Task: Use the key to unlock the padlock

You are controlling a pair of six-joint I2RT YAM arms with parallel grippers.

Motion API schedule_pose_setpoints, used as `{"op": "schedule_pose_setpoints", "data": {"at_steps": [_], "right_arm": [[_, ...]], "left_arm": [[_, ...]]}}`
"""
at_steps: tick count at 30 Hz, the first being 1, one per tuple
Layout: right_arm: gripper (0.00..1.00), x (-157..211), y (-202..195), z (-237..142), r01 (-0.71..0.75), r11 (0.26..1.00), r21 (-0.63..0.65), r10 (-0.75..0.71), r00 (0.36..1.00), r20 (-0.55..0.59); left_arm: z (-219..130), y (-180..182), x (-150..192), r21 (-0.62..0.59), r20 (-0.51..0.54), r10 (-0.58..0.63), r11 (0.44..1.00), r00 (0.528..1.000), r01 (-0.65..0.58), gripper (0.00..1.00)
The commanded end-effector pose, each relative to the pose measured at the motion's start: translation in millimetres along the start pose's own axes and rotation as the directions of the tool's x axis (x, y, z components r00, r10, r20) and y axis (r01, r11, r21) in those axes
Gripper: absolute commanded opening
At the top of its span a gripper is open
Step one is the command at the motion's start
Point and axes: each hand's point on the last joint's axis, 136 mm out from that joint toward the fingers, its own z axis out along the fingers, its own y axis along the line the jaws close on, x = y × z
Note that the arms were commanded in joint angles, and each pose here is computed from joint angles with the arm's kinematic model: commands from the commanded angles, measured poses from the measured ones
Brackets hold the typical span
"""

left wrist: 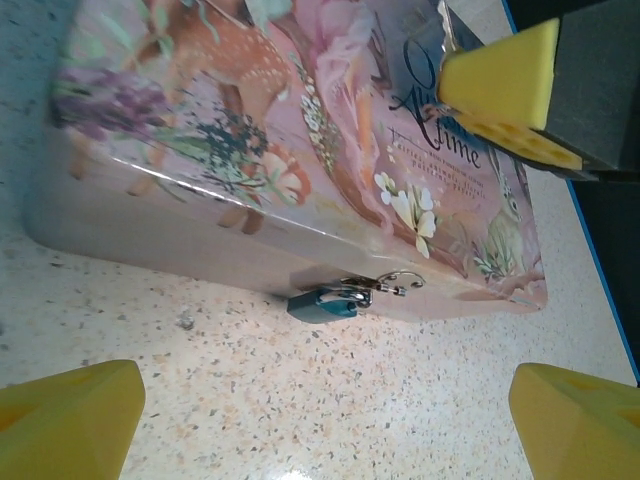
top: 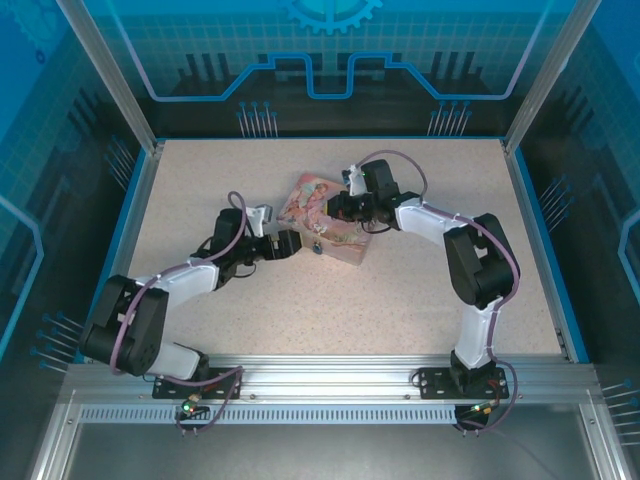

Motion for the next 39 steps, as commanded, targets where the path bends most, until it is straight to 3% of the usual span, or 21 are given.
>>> {"op": "schedule_pose_setpoints", "data": {"at_steps": [1,15,21,29,39], "right_arm": [[0.00,4,-28,-2,-0.038,0.997,0.061,0.039,0.999,-0.016],[0.00,-6,-13,-24,0.008,1.000,0.002,-0.008,1.000,0.017],[0.00,-35,-15,-34,0.048,0.998,0.035,-0.050,0.997,0.057],[0.00,-77,-37,-19,0.071,0.994,0.083,-0.079,0.992,0.096],[0.00,-102,-62,8,0.084,0.984,0.154,-0.093,0.994,0.052]], "left_arm": [[8,-8,5,0.047,0.000,-0.001,0.999,1.000,0.001,0.95],[37,-18,11,0.093,0.007,0.029,0.995,1.000,-0.030,0.95],[43,-13,10,0.077,0.019,0.019,0.997,1.000,-0.020,0.95],[45,-8,16,0.070,0.003,0.007,0.998,1.000,-0.007,0.96],[43,-5,21,0.054,-0.011,0.016,0.998,1.000,-0.016,0.96]]}}
